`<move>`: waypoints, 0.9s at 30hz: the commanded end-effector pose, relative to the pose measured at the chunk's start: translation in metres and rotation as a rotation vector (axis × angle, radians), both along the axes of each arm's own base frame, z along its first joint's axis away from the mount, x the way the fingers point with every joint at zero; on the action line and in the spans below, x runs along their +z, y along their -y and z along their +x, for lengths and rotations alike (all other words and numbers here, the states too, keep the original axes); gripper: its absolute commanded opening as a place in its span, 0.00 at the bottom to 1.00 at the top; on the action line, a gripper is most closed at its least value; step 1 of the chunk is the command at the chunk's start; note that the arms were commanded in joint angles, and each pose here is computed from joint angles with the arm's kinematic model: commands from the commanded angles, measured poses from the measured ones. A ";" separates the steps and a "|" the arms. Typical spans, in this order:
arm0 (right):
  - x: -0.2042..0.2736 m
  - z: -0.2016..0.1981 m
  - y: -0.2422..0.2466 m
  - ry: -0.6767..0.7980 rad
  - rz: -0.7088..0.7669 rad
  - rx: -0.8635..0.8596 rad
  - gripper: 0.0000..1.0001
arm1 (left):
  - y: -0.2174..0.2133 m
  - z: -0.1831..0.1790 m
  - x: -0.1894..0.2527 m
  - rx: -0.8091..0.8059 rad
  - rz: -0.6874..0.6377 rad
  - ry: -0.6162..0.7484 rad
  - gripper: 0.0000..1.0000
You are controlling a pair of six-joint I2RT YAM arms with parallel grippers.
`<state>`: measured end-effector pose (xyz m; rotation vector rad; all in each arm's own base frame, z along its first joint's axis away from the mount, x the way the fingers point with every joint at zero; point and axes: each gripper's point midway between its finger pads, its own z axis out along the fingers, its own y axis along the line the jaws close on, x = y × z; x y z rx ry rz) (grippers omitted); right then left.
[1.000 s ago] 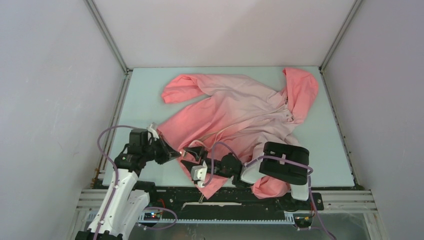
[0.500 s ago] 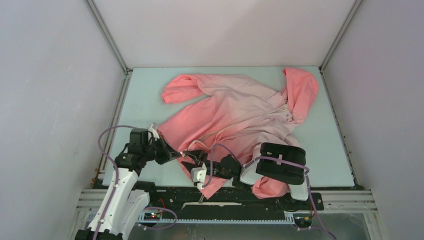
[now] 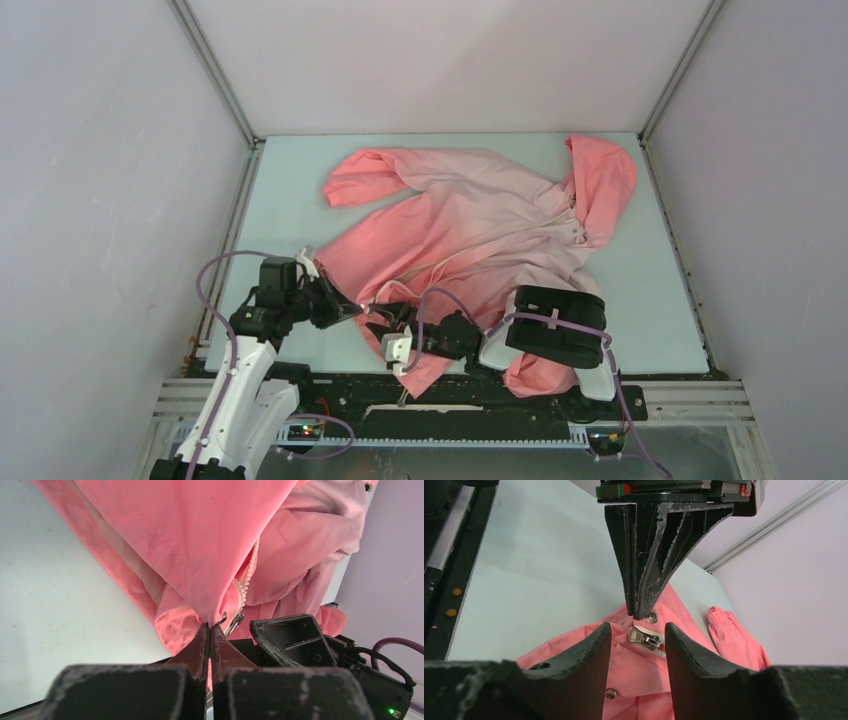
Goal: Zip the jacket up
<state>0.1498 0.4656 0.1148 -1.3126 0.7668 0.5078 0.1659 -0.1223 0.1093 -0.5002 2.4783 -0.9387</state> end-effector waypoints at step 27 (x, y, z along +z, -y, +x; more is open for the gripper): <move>0.033 0.010 0.004 -0.034 0.127 -0.033 0.26 | 0.004 0.006 0.023 -0.029 -0.024 0.069 0.00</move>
